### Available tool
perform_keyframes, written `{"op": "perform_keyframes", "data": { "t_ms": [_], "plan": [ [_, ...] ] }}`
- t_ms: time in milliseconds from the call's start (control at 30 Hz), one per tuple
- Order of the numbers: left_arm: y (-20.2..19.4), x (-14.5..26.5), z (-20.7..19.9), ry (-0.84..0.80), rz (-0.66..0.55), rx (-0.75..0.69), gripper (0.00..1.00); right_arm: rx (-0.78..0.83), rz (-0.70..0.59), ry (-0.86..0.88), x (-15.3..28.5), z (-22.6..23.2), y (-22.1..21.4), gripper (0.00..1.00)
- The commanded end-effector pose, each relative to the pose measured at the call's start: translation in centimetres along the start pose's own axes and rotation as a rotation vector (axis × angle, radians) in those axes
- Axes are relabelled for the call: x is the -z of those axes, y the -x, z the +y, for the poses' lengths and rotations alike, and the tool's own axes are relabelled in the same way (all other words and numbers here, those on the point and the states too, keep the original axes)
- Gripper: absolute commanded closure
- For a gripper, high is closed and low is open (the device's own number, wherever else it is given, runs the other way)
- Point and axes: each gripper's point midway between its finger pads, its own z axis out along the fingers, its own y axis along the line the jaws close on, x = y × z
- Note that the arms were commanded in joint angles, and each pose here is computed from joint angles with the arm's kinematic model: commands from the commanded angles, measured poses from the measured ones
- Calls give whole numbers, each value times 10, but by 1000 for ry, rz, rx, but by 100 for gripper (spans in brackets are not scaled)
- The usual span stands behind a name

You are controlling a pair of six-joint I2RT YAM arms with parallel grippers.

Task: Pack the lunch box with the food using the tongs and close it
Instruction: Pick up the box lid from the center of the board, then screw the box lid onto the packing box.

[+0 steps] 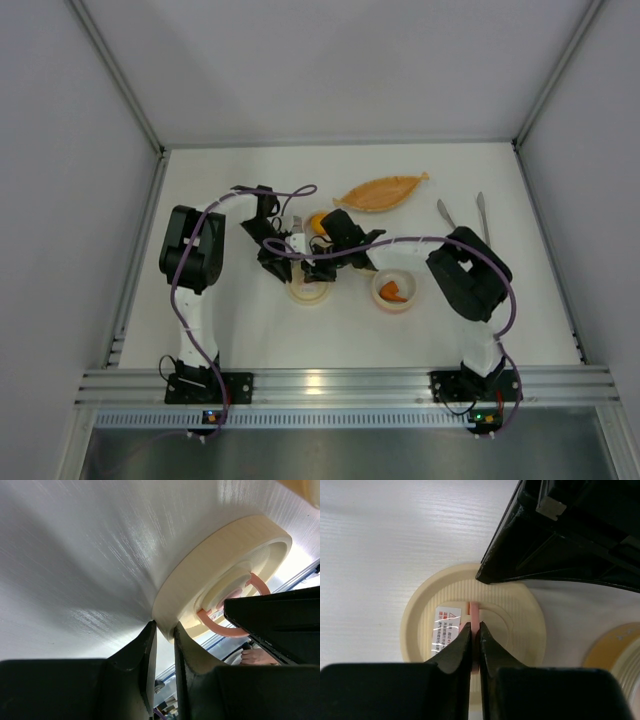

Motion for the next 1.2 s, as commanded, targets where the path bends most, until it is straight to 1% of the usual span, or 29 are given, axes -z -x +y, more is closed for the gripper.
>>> {"op": "perform_keyframes", "data": {
  "t_ms": [0,67,133,167,233,267,300,333,467,500,533,567,600,633,667,700,733,767,833,867,967,1000,1033,1067,1100,1133,1167],
  "plan": [
    [7,-13,19,69,-13,-43,98,94,-32,25,5,13,18,100],
    [8,-7,14,52,-29,-74,82,102,-35,31,10,18,20,100],
    [9,-2,11,43,-46,-84,61,122,-54,19,20,19,32,100],
    [11,5,7,42,-68,-97,46,127,-55,16,28,21,37,100],
    [13,16,5,37,-101,-106,35,140,-48,-7,36,18,44,100],
    [15,27,1,38,-137,-118,17,154,-47,-18,41,17,49,100],
    [18,37,3,36,-168,-117,15,165,-34,-29,50,17,51,100],
    [20,46,0,26,-194,-126,3,175,-32,-38,55,15,56,100],
    [25,94,-5,-30,-332,-135,2,180,-13,-34,79,21,74,100],
    [25,113,-3,-32,-388,-131,2,195,-22,-39,90,25,83,100],
    [25,123,-4,-40,-417,-143,2,203,-5,-32,98,29,83,100],
    [24,132,-3,-35,-441,-144,2,230,-19,-48,112,33,92,100],
    [24,142,2,-27,-473,-137,2,240,-7,-59,120,34,92,100],
    [22,154,-1,-20,-508,-155,2,237,19,-52,127,39,85,100],
    [22,160,-6,-27,-529,-171,2,245,21,-67,139,42,88,100],
    [21,172,5,-23,-568,-142,2,259,45,-79,146,42,84,100],
    [19,183,1,-21,-605,-151,2,252,71,-83,152,45,77,100],
    [17,187,2,-31,-625,-148,2,249,92,-95,164,51,74,100],
    [12,196,-3,-5,-663,-192,2,249,145,-125,179,53,60,100],
    [8,192,-3,0,-663,-201,2,251,161,-141,193,59,58,100],
    [3,198,-1,63,-708,-251,2,227,200,-183,225,64,48,100],
    [0,195,3,78,-701,-260,2,191,241,-169,238,71,35,100],
    [-2,195,3,87,-701,-269,2,182,253,-166,246,75,31,100],
    [-4,195,2,91,-703,-278,2,186,250,-177,258,80,30,100],
    [-5,194,2,91,-700,-282,2,208,247,-150,265,88,25,100],
    [-8,192,2,85,-695,-294,2,194,252,-165,274,87,12,100],
    [-9,191,1,78,-695,-303,2,228,218,-188,283,92,13,100]
  ]
}}
